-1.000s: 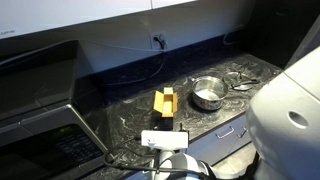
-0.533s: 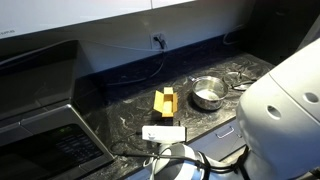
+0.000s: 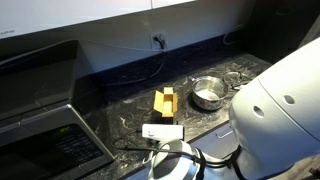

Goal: Pour the contents in the box into the pot

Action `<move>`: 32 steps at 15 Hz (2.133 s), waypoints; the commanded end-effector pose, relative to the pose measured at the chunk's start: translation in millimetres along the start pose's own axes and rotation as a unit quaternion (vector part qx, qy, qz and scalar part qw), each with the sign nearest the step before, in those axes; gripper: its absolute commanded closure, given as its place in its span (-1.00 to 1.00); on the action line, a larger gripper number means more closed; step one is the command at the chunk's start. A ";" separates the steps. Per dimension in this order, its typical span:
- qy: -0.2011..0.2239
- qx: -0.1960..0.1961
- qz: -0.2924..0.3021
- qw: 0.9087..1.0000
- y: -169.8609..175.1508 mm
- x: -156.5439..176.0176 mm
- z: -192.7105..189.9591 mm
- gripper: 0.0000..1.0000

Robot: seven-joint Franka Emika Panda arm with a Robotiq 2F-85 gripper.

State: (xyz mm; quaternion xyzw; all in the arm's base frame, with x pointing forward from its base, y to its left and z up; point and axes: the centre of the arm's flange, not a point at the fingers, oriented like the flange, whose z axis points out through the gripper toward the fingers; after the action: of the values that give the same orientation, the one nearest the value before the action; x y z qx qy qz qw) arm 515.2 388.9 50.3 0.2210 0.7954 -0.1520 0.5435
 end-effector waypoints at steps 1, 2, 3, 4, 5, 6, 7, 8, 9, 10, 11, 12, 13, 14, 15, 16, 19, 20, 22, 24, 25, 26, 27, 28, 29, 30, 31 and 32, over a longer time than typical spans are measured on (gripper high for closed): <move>0.004 -0.011 -0.001 1.000 11.8 -3.1 4.6 -0.31; 0.003 -0.011 0.000 1.000 12.2 -4.0 4.1 -0.17; 0.003 -0.012 0.000 1.000 12.5 -5.0 3.6 -0.03; 0.002 -0.011 0.001 1.000 12.6 -6.3 3.2 0.15; 0.002 -0.011 0.001 1.000 12.6 -7.1 2.8 0.28; 0.002 -0.009 0.002 1.000 12.4 -8.5 1.6 0.46; 0.000 -0.006 0.003 1.000 12.1 -9.9 0.5 0.57; 0.000 -0.001 0.005 1.000 11.0 -12.5 -1.7 0.60; 0.000 0.005 0.007 1.000 8.1 -16.7 -5.5 0.62; 0.002 0.011 0.010 1.000 6.0 -20.4 -8.0 0.68; 0.003 0.021 0.013 1.000 2.5 -26.2 -11.4 0.72; 0.005 0.027 0.018 0.999 -0.7 -31.3 -14.4 0.72; 0.009 0.034 0.021 0.999 -3.1 -36.1 -16.8 0.73; 0.012 0.046 0.026 0.999 -6.3 -42.2 -19.4 0.73; 0.014 0.061 0.029 0.998 -9.8 -48.2 -21.5 0.73; 0.014 0.072 0.032 0.997 -13.5 -53.7 -23.7 0.73; 0.017 0.110 0.035 0.993 -28.0 -74.7 -31.2 0.73; 0.018 0.122 0.037 0.992 -34.1 -82.8 -33.2 0.73; 0.028 0.143 0.051 0.988 -47.4 -102.1 -36.5 0.73; 0.045 0.163 0.067 0.983 -61.4 -122.1 -36.7 0.73; 0.053 0.172 0.074 0.981 -68.9 -133.0 -36.0 0.73; 0.063 0.183 0.083 0.978 -76.3 -143.6 -33.2 0.73; 0.072 0.191 0.090 0.975 -83.0 -152.5 -31.1 0.73; 0.080 0.201 0.097 0.972 -88.9 -161.2 -28.0 0.73; 0.091 0.206 0.104 0.969 -94.1 -168.8 -24.3 0.73; 0.103 0.212 0.108 0.966 -98.3 -175.2 -21.1 0.73; 0.115 0.218 0.114 0.962 -102.4 -180.7 -17.2 0.73; 0.130 0.219 0.121 0.959 -105.4 -185.9 -15.0 0.73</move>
State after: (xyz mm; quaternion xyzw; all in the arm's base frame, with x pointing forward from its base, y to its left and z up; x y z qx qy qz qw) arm 512.3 295.9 199.6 0.4329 0.7648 -0.2341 0.4158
